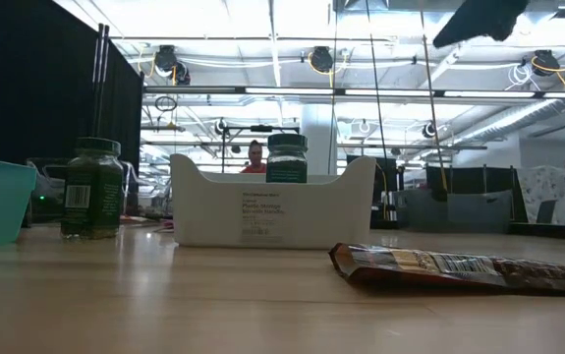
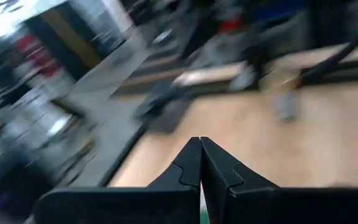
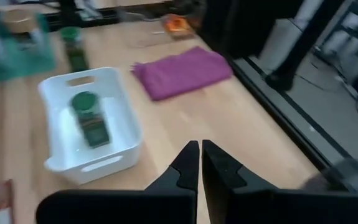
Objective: Sort spices by type
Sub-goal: Put the orange seasoning bag into the transparent bin
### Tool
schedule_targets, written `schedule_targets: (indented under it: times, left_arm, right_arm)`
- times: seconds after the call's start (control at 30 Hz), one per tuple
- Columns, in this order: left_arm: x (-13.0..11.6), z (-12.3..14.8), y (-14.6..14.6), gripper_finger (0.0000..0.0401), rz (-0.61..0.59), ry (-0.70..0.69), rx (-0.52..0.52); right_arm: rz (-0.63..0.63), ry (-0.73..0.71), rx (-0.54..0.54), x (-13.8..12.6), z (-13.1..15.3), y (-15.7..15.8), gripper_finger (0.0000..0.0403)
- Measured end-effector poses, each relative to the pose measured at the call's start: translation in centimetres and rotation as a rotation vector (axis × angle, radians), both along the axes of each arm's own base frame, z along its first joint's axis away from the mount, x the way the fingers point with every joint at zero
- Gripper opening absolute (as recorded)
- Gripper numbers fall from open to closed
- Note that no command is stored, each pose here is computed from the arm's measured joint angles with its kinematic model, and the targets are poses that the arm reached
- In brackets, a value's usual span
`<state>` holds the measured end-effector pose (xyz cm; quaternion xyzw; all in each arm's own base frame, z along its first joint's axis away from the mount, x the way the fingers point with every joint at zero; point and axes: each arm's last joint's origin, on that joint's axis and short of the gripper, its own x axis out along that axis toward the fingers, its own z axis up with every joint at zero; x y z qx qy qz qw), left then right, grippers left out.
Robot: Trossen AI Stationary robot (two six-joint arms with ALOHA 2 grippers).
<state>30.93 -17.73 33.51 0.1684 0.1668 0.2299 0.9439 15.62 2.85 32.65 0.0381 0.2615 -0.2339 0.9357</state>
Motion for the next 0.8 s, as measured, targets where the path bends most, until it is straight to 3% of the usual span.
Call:
schedule_targets:
  times: [0.17,0.43,0.63,0.8]
  left_arm:
    - [0.8,-0.5,-2.7,0.0004,-0.157,-0.057,-0.058]
    - [4.4,-4.5,-5.7,0.0004,-0.269,0.001,-0.216]
    - [6.9,-6.6,-6.7,0.0004,-0.239,0.163,-0.215]
    - [7.3,-11.1,-6.8,0.0005,-0.217,0.415,-0.255]
  right_arm:
    - [0.077,-0.037,-0.035,-0.6,0.1,2.4,0.0]
    - [0.223,-0.111,-0.083,-1.8,0.6,5.4,0.0]
    - [0.266,-0.124,-0.083,-1.8,0.7,6.2,0.0]
    - [0.241,-0.103,-0.07,-1.6,0.2,6.3,0.0]
